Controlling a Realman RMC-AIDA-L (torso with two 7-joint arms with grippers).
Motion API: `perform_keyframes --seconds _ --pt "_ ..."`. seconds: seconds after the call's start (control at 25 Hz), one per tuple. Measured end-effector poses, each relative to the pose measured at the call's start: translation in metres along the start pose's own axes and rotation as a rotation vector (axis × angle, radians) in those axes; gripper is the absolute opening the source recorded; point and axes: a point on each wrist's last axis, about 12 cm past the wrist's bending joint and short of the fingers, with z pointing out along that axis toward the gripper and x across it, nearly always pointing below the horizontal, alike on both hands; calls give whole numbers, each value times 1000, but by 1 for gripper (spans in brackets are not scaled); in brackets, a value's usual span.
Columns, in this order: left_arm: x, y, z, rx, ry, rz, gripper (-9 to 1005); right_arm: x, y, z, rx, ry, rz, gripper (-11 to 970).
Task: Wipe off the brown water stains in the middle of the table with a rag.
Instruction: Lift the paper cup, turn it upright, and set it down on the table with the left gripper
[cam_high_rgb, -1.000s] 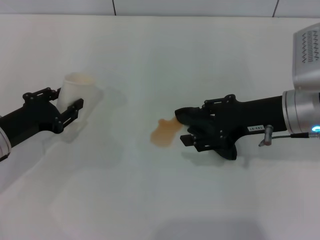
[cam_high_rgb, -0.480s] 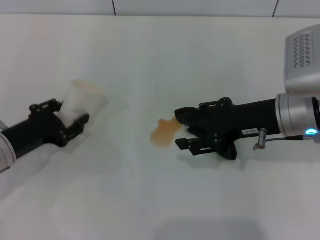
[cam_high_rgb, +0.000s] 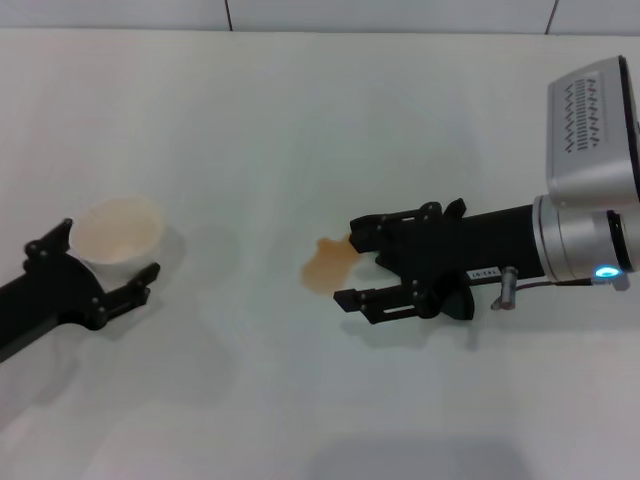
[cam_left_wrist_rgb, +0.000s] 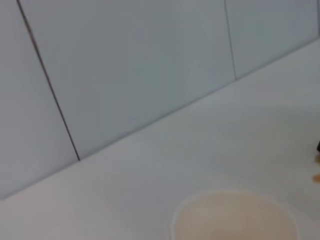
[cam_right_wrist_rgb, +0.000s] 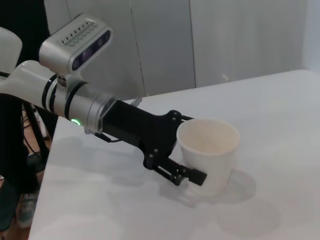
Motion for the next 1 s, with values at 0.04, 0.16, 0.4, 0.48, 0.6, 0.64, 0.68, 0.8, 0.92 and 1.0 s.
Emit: perform_keyframes --seconds 0.04,0.16,0.4,0.48,0.6,0.64,0.68,0.8,0.92,1.0 --pt "-2 1 -2 -5 -6 -2 825 -1 1 0 -2 -3 -2 688" --pt "-6 1 -5 -6 -12 -5 843 -1 2 -1 -1 -7 0 688" --pt "-7 3 -5 -6 -11 1 845 1 1 -1 1 -5 3 688" --pt "-7 3 -5 -7 -9 4 846 1 1 0 1 -5 5 688" --pt "-6 4 -3 -9 0 3 849 1 1 0 2 -5 5 688" --pt "-5 3 -3 -9 4 1 850 1 1 0 4 -6 6 688" --pt "-4 3 -2 -8 7 1 852 1 1 0 6 -6 7 688" --pt "-3 1 -2 -4 13 -2 855 2 1 0 7 -4 7 688" --pt "1 -1 -2 -1 22 -12 858 2 2 1 5 -2 4 688" --pt "2 -3 -2 5 25 -13 859 3 2 1 6 -1 3 688"
